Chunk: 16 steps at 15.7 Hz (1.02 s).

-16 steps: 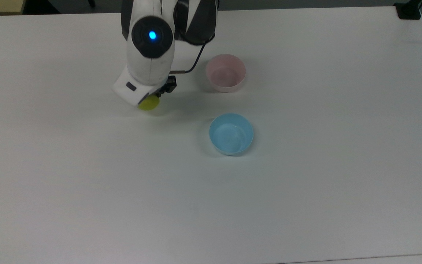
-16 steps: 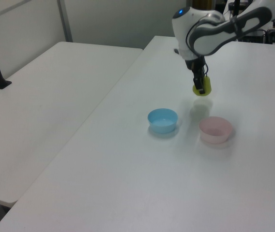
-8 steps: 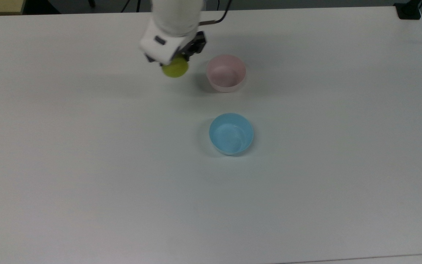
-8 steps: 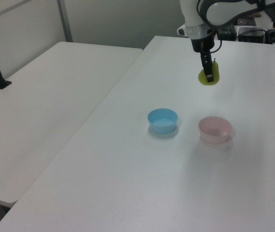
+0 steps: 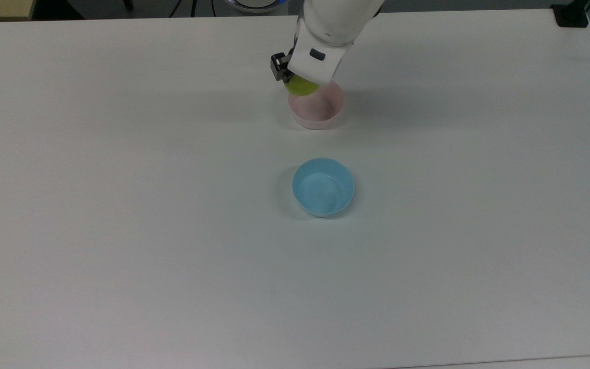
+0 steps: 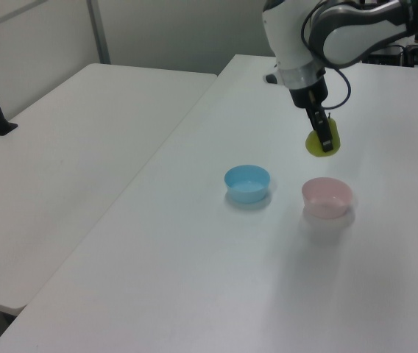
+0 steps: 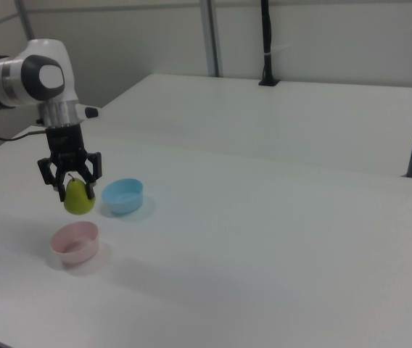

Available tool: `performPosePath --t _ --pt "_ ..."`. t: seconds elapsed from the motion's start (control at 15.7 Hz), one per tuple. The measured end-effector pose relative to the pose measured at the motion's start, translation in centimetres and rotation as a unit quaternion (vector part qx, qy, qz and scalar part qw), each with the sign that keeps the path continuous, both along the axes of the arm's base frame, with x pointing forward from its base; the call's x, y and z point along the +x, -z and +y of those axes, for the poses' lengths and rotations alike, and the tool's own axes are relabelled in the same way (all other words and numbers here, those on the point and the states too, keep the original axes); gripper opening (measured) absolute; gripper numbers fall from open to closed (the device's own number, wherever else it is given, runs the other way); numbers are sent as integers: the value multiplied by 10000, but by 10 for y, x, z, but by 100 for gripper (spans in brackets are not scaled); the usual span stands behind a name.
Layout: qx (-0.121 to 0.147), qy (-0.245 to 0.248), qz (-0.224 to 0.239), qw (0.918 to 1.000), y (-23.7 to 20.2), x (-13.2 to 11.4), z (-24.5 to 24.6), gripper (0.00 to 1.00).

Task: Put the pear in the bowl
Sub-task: 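Carry the held pear over the pink bowl, then lower the pear into the pink bowl and open the gripper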

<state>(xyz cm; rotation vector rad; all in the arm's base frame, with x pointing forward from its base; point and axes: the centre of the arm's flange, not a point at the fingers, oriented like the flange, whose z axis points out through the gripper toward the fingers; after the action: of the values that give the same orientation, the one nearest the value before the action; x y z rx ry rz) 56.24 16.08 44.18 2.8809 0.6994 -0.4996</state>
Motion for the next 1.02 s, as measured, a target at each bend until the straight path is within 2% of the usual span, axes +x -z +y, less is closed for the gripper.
performPosePath --t 0.38,0.7,0.96,1.02 --pt "-241 -169 424 9987 60 -6 36 67" --pt "-373 -161 517 9978 95 -4 51 68" --pt "-367 -112 462 9982 91 -1 49 99" --pt "-356 -96 441 9983 88 -1 49 100"
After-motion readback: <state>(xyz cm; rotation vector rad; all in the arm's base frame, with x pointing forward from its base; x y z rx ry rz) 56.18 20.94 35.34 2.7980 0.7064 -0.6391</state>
